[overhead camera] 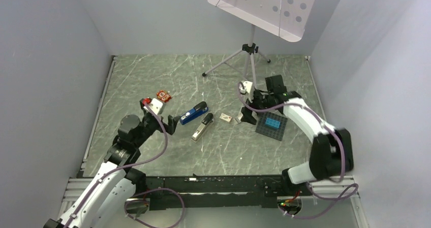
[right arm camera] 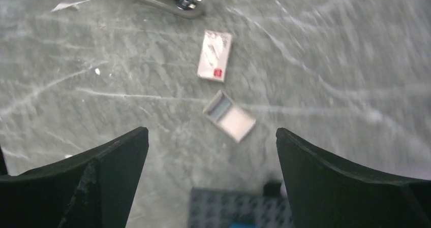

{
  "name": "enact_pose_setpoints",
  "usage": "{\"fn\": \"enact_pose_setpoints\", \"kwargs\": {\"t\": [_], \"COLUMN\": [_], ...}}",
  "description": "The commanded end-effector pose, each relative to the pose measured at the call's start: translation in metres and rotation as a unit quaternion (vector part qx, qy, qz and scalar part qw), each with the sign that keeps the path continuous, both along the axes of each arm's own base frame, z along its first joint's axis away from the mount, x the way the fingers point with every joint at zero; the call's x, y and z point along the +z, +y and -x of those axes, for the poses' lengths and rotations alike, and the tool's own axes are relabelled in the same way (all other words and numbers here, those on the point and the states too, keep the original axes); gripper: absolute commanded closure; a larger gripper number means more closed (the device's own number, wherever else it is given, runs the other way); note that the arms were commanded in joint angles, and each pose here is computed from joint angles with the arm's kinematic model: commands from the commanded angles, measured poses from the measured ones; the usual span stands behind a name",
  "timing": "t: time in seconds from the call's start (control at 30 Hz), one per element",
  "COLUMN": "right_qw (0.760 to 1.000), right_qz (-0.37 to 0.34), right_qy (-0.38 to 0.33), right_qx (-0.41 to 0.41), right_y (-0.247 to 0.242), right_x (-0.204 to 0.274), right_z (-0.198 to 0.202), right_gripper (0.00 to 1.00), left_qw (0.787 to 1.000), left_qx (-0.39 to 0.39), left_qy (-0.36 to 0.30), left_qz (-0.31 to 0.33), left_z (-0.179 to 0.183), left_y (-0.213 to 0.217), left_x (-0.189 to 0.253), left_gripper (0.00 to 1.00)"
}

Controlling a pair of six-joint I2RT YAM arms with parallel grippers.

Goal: Load the staples into the stapler
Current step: Reset both arms

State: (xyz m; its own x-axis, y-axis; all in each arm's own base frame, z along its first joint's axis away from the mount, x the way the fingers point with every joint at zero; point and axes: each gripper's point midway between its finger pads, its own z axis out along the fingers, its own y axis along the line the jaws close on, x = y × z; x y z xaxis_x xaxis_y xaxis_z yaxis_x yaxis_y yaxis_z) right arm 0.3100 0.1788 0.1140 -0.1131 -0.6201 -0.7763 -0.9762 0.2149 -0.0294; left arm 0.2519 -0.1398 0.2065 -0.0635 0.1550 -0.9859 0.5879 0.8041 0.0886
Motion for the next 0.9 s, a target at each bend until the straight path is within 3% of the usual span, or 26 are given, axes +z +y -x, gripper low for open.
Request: {"fn": "enact_pose_setpoints", "kwargs": {"t": [0.0, 0.07, 0.27, 0.4, 0.87], "right_qw": [0.947, 0.895, 0.820, 0.811, 0.799], "right_qz": [-0.056, -0.057, -0.081, -0.088, -0.097], "right_qy": [-0.007, -0.016, -0.018, -0.019, -0.018], "right_qx": [-0.317, -0.442, -0.566, -0.578, -0.593], "right_y": [-0.034, -0.067, -0.115, -0.121, -0.124], "right_x": [0.038, 0.042, 0.058, 0.065, 0.077], "right_z": [-0.028, -0.034, -0.028, -0.022, -0.024], "right_gripper": [0.00, 0.00, 0.00, 0.00, 0.00], "left_qw": [0.976, 0.964, 0.959, 0.963, 0.963], "left_qx": [0.169, 0.202, 0.222, 0.215, 0.221], "left_qy": [-0.008, -0.005, 0.038, 0.065, 0.068], "left_qz": [0.136, 0.172, 0.172, 0.147, 0.138], "left_z": [-0.022, -0.025, -0.029, -0.025, -0.008], "left_y": [0.040, 0.049, 0.049, 0.047, 0.056], "left_x": [0.038, 0.042, 0.044, 0.040, 0.043], "left_gripper": [0.01, 0.01, 0.01, 0.01, 0.01]}}
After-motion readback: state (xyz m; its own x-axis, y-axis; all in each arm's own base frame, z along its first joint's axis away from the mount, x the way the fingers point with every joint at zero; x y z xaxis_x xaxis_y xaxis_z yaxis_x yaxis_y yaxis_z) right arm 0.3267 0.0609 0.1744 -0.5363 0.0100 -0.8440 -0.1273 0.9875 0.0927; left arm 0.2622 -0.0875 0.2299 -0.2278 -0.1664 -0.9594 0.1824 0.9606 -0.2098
